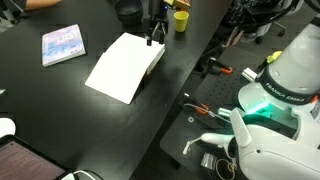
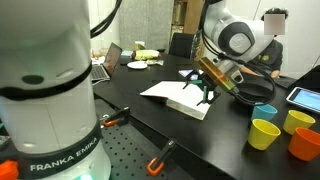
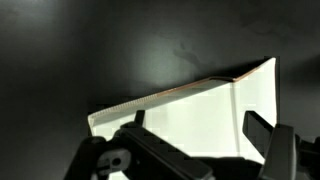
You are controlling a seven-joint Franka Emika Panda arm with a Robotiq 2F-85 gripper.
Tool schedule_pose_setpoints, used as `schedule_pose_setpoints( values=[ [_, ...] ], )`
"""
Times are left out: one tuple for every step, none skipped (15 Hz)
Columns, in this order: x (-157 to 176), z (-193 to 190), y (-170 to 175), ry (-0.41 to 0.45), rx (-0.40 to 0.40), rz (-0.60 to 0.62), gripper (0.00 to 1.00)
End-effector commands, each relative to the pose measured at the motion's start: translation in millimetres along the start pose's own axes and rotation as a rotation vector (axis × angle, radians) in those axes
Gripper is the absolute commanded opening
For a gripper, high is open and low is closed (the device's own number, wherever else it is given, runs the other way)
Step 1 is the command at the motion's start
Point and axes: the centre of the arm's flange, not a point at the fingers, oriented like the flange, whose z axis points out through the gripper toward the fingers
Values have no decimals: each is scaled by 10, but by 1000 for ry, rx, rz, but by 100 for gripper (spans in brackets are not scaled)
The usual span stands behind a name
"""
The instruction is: Open the book, then flip to the middle
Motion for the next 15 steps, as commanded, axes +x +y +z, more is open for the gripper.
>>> schedule_pose_setpoints(
  values=[
    [39,106,216,18,7,5,100],
    [36,132,267,15,4,15,100],
    [37,156,312,10,4,22,100],
    [45,182,351,4,7,28,100],
    [57,201,380,-1,9,39,100],
    [65,218,403,-8,10,47,100],
    [79,232,422,-15,8,51,100],
    [93,243,441,-21,2,62,100],
    [104,250,452,-23,-3,67,100],
    [123,257,465,-25,-15,75,100],
    [138,266,477,-25,-31,83,100],
    [153,268,486,-22,-63,96,100],
    [157,263,497,-21,-92,116,100],
    [158,241,510,-21,-129,136,100],
    [151,213,525,-20,-158,153,100]
  ],
)
